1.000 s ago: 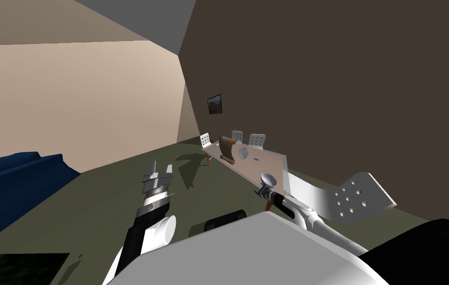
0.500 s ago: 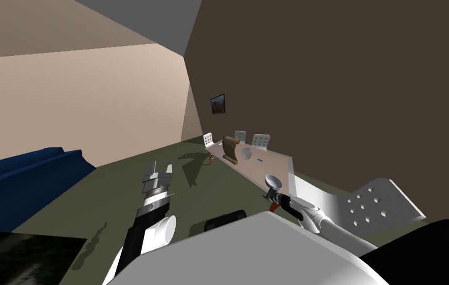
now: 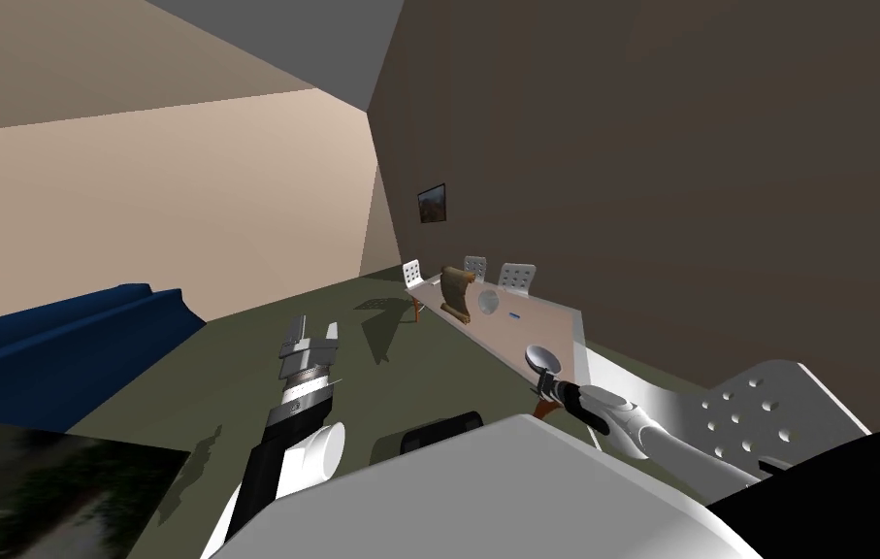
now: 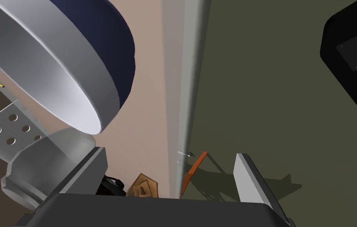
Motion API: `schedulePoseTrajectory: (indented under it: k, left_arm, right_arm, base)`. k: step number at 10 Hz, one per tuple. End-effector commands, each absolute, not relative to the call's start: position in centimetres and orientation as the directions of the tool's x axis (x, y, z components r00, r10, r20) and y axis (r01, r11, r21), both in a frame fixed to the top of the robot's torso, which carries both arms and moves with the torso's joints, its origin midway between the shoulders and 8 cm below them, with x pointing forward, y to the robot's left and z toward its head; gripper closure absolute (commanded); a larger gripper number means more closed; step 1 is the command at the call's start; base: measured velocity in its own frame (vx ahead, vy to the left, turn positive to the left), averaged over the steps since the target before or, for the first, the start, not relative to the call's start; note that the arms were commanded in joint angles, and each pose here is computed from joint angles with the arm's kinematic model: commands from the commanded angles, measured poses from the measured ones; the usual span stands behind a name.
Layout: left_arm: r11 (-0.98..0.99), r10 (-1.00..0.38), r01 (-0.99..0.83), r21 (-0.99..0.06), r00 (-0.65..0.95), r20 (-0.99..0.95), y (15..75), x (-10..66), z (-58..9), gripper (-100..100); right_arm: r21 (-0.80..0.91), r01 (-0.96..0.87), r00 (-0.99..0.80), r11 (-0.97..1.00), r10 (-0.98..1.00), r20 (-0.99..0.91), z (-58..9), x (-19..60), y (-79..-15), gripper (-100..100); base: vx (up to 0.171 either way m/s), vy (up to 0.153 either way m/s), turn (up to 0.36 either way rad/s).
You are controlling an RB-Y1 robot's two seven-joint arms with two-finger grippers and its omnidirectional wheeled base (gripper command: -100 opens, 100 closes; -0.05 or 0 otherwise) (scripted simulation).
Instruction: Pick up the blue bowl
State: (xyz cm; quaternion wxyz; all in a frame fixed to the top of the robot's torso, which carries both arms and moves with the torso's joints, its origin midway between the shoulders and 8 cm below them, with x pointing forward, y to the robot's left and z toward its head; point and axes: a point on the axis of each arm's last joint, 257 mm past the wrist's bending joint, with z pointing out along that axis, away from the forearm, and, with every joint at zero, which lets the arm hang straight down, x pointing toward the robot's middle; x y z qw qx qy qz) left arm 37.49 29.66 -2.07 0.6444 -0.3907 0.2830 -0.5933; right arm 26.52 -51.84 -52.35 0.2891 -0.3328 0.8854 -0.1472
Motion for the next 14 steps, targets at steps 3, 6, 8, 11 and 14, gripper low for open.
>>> schedulePoseTrajectory:
  k: [3,6,8,11,14]
  left_arm:
    - [-0.009,-0.986,0.544,-0.839,0.136,0.099,29.7,37.5,-2.1,0]
    - [-0.009,-0.986,0.544,-0.839,0.136,0.099,29.7,37.5,-2.1,0]
    - [-0.009,-0.986,0.544,-0.839,0.136,0.099,29.7,37.5,-2.1,0]
    - [-0.009,-0.986,0.544,-0.839,0.136,0.099,29.7,37.5,-2.1,0]
    - [-0.009,-0.986,0.544,-0.839,0.136,0.099,29.7,37.5,-2.1,0]
  right_arm:
    - [-0.513,-0.566,-0.608,0.645,-0.747,-0.269,-52.1,24.4,-57.1,-100]
    - [-0.550,-0.619,-0.593,0.561,-0.793,-0.141,-51.0,22.7,-61.7,-100]
    - [-0.553,-0.628,-0.588,0.547,-0.799,-0.123,-50.7,22.9,-62.2,-100]
    - [-0.552,-0.615,-0.611,0.564,-0.783,-0.119,-51.0,21.8,-62.5,-100]
    - [-0.546,-0.576,-0.668,0.608,-0.735,-0.115,-51.9,18.5,-62.7,-100]
  base:
    - [0.006,0.024,0.072]
    - [0.011,0.034,0.072]
    - [0.003,0.018,0.042]
    - [-0.009,-0.012,0.103]
    - [-0.039,-0.044,0.243]
